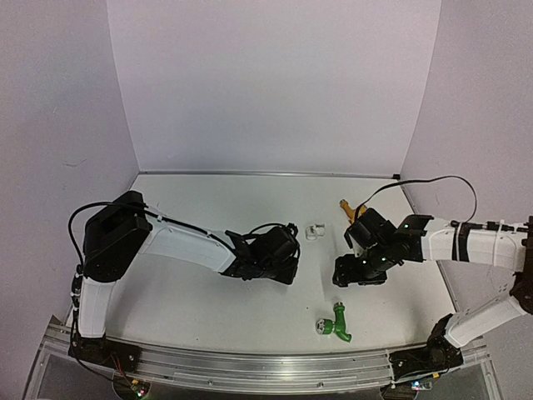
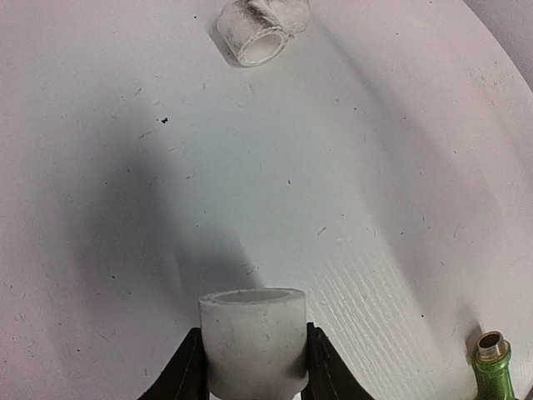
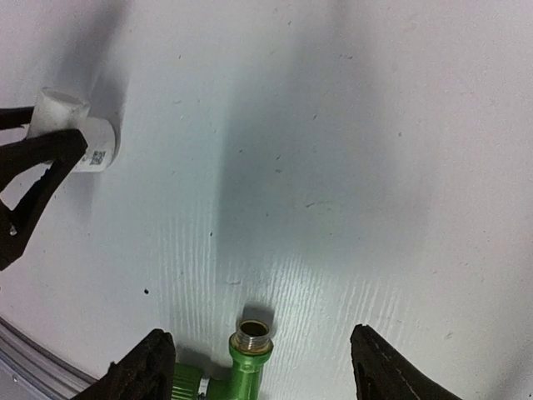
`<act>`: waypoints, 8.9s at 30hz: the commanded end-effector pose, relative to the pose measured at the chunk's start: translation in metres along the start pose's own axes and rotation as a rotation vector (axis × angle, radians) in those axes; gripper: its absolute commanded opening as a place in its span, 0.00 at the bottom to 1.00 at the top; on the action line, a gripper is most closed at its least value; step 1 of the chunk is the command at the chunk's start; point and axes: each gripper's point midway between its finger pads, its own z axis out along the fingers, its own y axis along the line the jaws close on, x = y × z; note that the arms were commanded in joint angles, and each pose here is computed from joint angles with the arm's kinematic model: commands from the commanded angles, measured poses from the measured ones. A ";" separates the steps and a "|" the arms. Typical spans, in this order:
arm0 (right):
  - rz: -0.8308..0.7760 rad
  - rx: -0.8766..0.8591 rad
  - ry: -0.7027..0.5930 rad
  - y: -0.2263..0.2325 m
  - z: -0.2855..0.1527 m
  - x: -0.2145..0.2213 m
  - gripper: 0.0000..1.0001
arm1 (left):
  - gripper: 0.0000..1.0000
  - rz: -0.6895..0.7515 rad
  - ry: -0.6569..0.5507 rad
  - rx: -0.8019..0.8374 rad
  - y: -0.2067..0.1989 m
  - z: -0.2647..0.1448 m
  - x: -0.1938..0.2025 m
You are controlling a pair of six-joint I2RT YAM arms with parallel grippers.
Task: Install the water faucets
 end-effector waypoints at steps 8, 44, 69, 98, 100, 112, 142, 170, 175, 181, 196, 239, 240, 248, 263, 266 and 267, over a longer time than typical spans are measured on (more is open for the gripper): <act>0.077 0.066 0.167 0.018 0.023 0.052 0.64 | 0.62 0.011 -0.008 0.038 -0.010 -0.032 -0.015; 0.901 -0.477 -0.447 0.095 -0.095 -0.103 0.00 | 1.00 -0.131 -0.384 0.518 -0.031 -0.221 -0.087; 0.893 -0.739 -0.396 0.171 -0.143 -0.141 0.00 | 0.58 -0.243 -0.498 0.516 -0.043 -0.205 -0.145; -0.345 -0.870 -0.454 0.180 -0.180 -0.106 0.98 | 0.00 -0.119 -0.143 1.020 -0.035 -0.275 -0.094; -0.421 -0.956 -0.389 0.192 -0.182 -0.091 0.96 | 0.00 -0.111 -0.141 1.042 -0.037 -0.283 -0.095; -0.504 -1.193 -0.288 0.211 -0.192 -0.062 0.50 | 0.00 -0.078 -0.144 1.090 -0.043 -0.300 -0.098; -0.342 -1.138 -0.374 0.216 -0.168 -0.088 0.00 | 0.32 -0.153 -0.101 1.072 -0.043 -0.287 -0.100; -0.308 -1.104 -0.395 0.224 -0.167 -0.095 0.00 | 0.40 -0.213 -0.133 1.018 -0.026 -0.283 -0.106; -0.293 -1.099 -0.416 0.224 -0.171 -0.100 0.00 | 0.44 -0.175 -0.111 1.042 -0.029 -0.284 -0.097; -0.292 -1.114 -0.387 0.226 -0.169 -0.096 0.00 | 0.38 -0.135 -0.105 1.065 -0.031 -0.287 -0.093; -0.426 -0.725 -0.399 0.183 -0.130 -0.096 0.94 | 0.00 -0.204 -0.117 0.888 -0.003 -0.266 -0.092; -1.791 -0.209 0.090 0.129 0.082 -0.056 0.83 | 0.00 -0.236 -0.209 0.560 0.090 -0.296 -0.009; -1.795 -0.213 0.097 0.129 0.085 -0.055 0.82 | 0.00 -0.237 -0.211 0.561 0.090 -0.296 -0.009; -1.827 -0.226 0.122 0.130 0.102 -0.053 0.76 | 0.00 -0.242 -0.212 0.567 0.089 -0.296 -0.010; -1.724 -0.252 0.119 0.137 0.103 -0.053 0.19 | 0.00 -0.274 -0.214 0.559 0.093 -0.295 -0.008; -1.588 -0.245 0.100 0.142 0.097 -0.061 0.00 | 0.00 -0.293 -0.212 0.556 0.093 -0.294 -0.009; -1.531 -0.250 0.091 0.144 0.092 -0.063 0.00 | 0.00 -0.299 -0.212 0.558 0.093 -0.295 -0.011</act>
